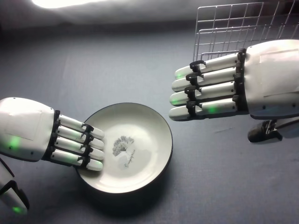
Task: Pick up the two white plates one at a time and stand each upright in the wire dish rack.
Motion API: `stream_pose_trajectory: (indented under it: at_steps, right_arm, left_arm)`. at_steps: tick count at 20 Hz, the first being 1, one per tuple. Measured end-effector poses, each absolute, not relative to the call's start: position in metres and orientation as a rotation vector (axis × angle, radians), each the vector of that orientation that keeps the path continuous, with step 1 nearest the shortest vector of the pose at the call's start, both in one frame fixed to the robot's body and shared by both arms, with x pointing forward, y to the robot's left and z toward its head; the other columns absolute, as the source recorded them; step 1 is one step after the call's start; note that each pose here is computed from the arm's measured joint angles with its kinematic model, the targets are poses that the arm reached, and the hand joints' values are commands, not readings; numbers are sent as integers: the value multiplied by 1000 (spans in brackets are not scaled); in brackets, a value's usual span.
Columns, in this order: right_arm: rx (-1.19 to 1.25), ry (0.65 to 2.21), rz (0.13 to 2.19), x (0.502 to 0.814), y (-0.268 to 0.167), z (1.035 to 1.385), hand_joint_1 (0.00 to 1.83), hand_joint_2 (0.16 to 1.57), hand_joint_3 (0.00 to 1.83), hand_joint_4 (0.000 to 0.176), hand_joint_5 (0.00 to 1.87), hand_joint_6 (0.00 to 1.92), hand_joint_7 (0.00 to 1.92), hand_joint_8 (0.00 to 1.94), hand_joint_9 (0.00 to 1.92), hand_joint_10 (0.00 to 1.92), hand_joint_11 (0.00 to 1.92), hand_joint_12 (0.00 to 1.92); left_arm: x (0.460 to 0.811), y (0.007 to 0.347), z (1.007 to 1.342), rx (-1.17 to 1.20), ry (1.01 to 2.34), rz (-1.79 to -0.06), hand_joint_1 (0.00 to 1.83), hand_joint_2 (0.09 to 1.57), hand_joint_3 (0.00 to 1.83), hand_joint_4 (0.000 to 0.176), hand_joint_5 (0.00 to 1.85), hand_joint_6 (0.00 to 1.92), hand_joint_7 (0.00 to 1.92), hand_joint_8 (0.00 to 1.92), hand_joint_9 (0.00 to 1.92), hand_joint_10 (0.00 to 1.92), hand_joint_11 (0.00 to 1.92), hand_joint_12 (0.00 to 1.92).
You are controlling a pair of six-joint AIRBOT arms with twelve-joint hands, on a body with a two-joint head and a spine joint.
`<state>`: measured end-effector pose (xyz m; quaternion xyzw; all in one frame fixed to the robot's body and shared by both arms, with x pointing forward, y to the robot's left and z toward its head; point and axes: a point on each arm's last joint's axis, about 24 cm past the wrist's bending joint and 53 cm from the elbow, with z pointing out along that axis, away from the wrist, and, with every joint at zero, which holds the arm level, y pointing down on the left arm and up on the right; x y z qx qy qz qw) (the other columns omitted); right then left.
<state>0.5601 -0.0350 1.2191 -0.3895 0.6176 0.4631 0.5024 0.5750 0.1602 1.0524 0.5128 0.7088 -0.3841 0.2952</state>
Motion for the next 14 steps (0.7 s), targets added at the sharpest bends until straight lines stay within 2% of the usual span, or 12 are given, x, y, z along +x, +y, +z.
stream_pose_trajectory:
  at_steps: [1,3,4,5,6,7,8,9,12,13,14]
  right_arm:
    - [-942,1488,1129,560,-33,1219,1328,959,4,0,0,0,0,0,0,0,11,363]
    - [-940,1497,1142,559,-29,1215,1478,1027,9,0,24,5,0,0,0,0,0,579]
    - [-949,1498,1140,558,-27,1213,1377,1019,3,0,20,3,4,1,24,6,0,543]
    - [-953,1507,1140,557,-26,1209,1414,1018,1,0,80,14,35,6,28,4,0,562]
    - [-952,1508,1140,557,-25,1209,1468,1019,1,0,63,4,19,3,38,5,0,622]
    - [-953,1511,1140,557,-24,1208,1375,1018,1,0,30,0,9,0,35,2,0,555]
    - [-953,1511,1140,558,-23,1207,1542,1037,6,0,5,0,1,0,6,0,0,364]
    - [-948,1513,1144,558,-22,1207,1549,1044,6,0,0,0,0,0,0,0,0,260]
    - [-948,1533,1140,558,-23,1200,1545,1093,14,0,0,0,0,0,0,0,0,276]
    - [-950,1543,1135,558,-24,1197,1564,1076,3,0,0,0,0,0,0,0,0,374]
    - [-950,1543,1133,558,-24,1196,1526,1058,0,0,3,1,0,0,0,0,0,387]
  left_arm:
    - [575,160,1052,1370,1885,-1021,0,1045,1,0,0,0,0,0,0,0,0,0]
    - [576,160,1051,1372,1884,-1019,0,1045,1,0,0,0,0,0,0,0,0,0]
    - [576,160,1051,1371,1884,-1020,0,1052,4,0,0,0,0,0,0,0,0,0]
    - [577,162,1051,1372,1886,-1017,0,1051,4,0,0,0,0,0,0,0,0,0]
    - [577,163,1050,1375,1887,-1014,0,1047,2,0,0,0,0,0,0,0,0,0]
    - [577,163,1050,1382,1887,-1012,0,1047,1,0,0,0,0,0,0,0,0,0]
    - [578,164,1049,1390,1886,-1007,0,1047,1,0,0,0,0,0,0,0,0,0]
    - [577,165,1049,1393,1887,-1007,0,1046,1,0,0,0,0,0,0,0,0,0]
    - [577,166,1046,1398,1893,-1009,0,1050,3,0,0,0,0,0,0,0,0,0]
    - [576,166,1044,1395,1899,-1012,0,1055,5,0,0,0,0,0,0,0,0,0]
    - [575,166,1043,1391,1903,-1018,0,1051,3,0,0,0,0,0,0,0,0,0]
